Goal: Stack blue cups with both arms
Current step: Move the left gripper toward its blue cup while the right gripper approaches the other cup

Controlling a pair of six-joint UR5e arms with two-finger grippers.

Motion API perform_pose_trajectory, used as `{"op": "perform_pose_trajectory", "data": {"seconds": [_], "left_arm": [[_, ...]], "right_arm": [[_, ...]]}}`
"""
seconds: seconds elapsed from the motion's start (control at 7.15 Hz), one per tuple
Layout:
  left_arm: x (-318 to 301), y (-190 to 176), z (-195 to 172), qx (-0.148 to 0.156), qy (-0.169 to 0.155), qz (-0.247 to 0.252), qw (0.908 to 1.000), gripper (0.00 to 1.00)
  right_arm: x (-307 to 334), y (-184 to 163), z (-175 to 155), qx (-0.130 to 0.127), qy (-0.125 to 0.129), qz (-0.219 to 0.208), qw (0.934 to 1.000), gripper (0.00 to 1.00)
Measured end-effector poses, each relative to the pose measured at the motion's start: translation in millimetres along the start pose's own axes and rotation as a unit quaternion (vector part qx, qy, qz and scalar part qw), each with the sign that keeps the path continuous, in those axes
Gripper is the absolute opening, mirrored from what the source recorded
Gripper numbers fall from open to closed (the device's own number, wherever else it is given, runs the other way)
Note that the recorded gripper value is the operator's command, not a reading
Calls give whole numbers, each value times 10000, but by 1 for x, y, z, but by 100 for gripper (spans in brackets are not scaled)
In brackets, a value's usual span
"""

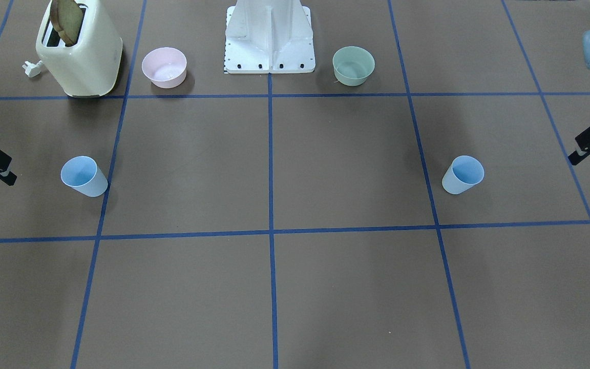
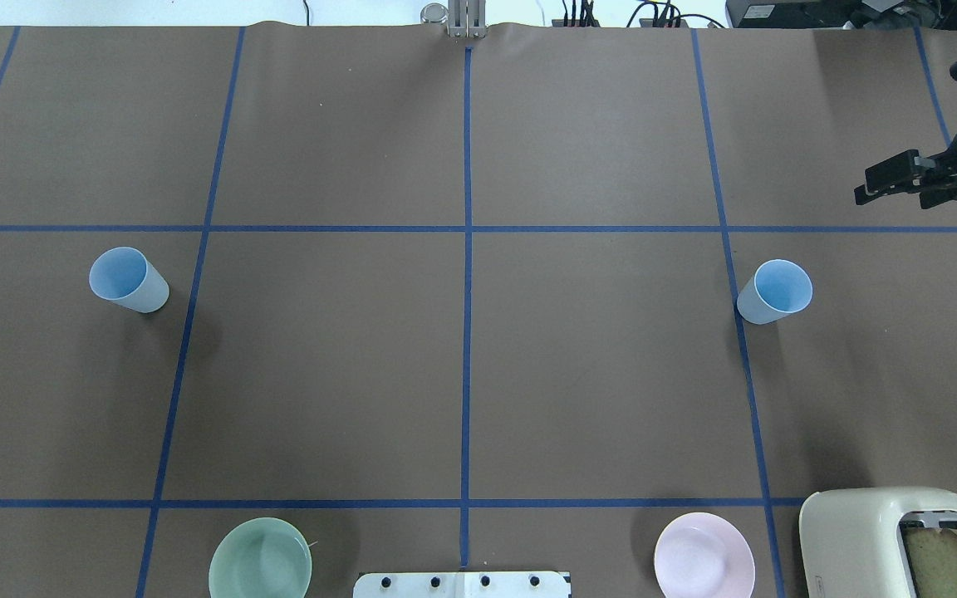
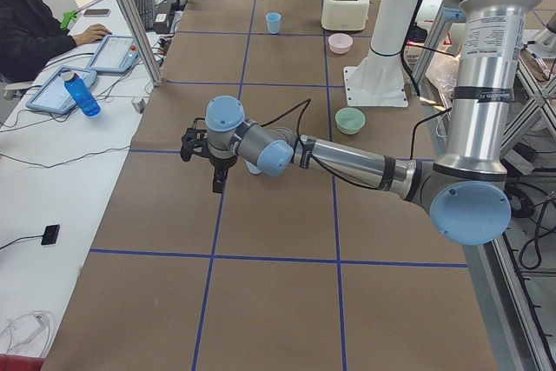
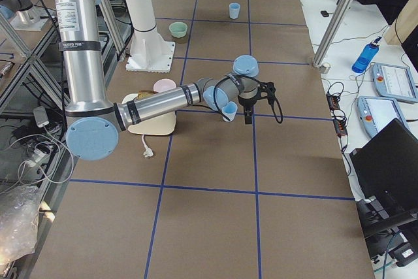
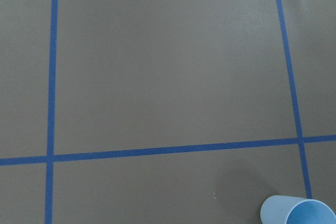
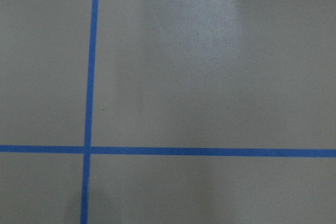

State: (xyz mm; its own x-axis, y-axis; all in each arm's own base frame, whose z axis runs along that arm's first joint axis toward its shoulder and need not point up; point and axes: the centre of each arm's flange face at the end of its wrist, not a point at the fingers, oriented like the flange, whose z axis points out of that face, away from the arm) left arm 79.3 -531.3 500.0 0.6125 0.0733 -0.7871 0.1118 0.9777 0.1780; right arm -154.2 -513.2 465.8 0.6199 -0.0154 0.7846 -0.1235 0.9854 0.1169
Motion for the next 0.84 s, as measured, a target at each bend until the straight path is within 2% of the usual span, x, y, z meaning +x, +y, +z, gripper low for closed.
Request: {"op": "perform_pose_trajectory", "data": {"seconds": [0.42,0.84], "left_arm": [[28,26,38,144,37,-26,9999,98],[60,50,74,119,73,-50,9999,98]], "right_arm": [[-25,23,23,-239,-4,-75,9997,100],[-41,34,36,-267,82,-210,9994,100]]}}
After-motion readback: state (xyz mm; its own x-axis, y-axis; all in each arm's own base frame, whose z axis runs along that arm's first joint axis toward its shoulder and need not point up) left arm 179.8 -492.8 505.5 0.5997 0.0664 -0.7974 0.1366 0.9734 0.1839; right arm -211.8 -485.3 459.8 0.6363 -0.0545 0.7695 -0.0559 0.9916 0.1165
